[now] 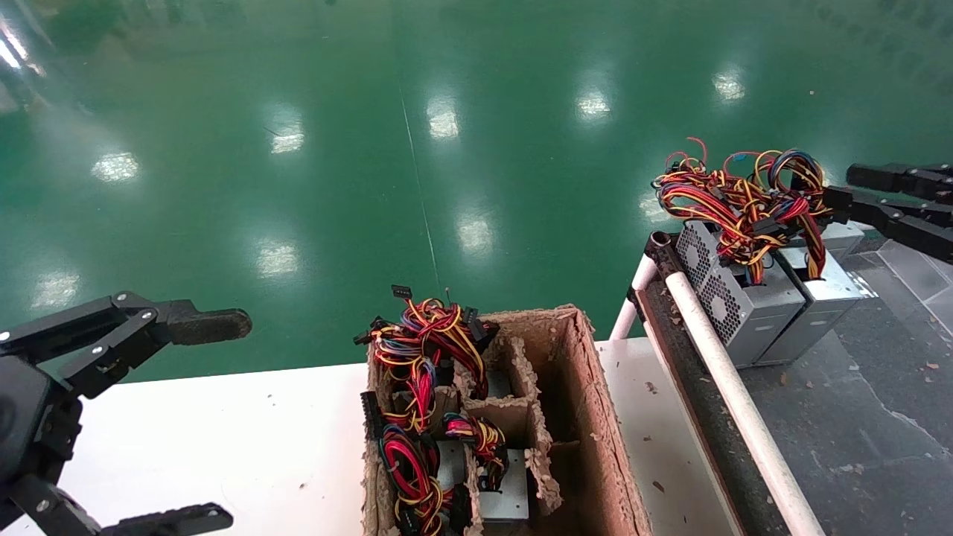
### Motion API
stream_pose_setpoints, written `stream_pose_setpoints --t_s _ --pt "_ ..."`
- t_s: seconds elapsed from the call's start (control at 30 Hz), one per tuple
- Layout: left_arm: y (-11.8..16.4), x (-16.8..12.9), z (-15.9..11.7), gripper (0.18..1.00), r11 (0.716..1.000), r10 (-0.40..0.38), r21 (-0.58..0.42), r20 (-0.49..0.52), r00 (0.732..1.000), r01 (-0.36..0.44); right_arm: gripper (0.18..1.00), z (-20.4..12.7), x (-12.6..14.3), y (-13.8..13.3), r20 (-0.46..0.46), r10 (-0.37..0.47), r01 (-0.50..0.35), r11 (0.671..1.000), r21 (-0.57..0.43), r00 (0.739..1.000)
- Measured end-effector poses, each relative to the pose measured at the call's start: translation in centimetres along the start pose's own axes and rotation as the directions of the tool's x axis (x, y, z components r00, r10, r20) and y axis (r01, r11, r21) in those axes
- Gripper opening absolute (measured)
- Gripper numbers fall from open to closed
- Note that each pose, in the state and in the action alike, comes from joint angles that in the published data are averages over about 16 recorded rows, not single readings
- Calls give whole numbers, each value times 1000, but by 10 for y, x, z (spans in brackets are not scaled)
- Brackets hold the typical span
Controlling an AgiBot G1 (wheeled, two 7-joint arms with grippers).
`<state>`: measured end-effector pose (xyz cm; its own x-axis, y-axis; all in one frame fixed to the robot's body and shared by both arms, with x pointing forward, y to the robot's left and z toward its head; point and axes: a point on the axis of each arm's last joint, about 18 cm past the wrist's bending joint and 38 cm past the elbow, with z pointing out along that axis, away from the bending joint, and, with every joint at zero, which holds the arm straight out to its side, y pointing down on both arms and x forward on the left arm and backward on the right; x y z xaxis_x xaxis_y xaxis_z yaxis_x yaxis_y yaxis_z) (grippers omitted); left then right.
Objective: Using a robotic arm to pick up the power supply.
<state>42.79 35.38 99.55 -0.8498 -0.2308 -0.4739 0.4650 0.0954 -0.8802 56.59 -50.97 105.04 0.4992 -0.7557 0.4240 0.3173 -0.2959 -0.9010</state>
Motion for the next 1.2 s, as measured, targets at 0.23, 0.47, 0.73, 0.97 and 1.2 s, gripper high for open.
stream_pose_setpoints --t_s 0.23,0.47,0.73,0.97,1.2 --pt "0 0 0 1001 1000 0 0 0 1000 0 495 6 -8 -4 37 4 -5 1000 25 999" --pt "0 0 0 1001 1000 0 0 0 1000 0 640 19 -23 -8 100 -14 8 999 51 995" --pt "0 0 0 1001 1000 0 0 0 1000 0 804 33 -47 -13 182 -36 20 996 85 983" --pt "0 0 0 1001 1000 0 0 0 1000 0 912 42 -71 -17 256 -52 23 993 115 965" --pt "0 0 0 1001 1000 0 0 0 1000 0 974 49 -98 -22 332 -66 19 989 145 941"
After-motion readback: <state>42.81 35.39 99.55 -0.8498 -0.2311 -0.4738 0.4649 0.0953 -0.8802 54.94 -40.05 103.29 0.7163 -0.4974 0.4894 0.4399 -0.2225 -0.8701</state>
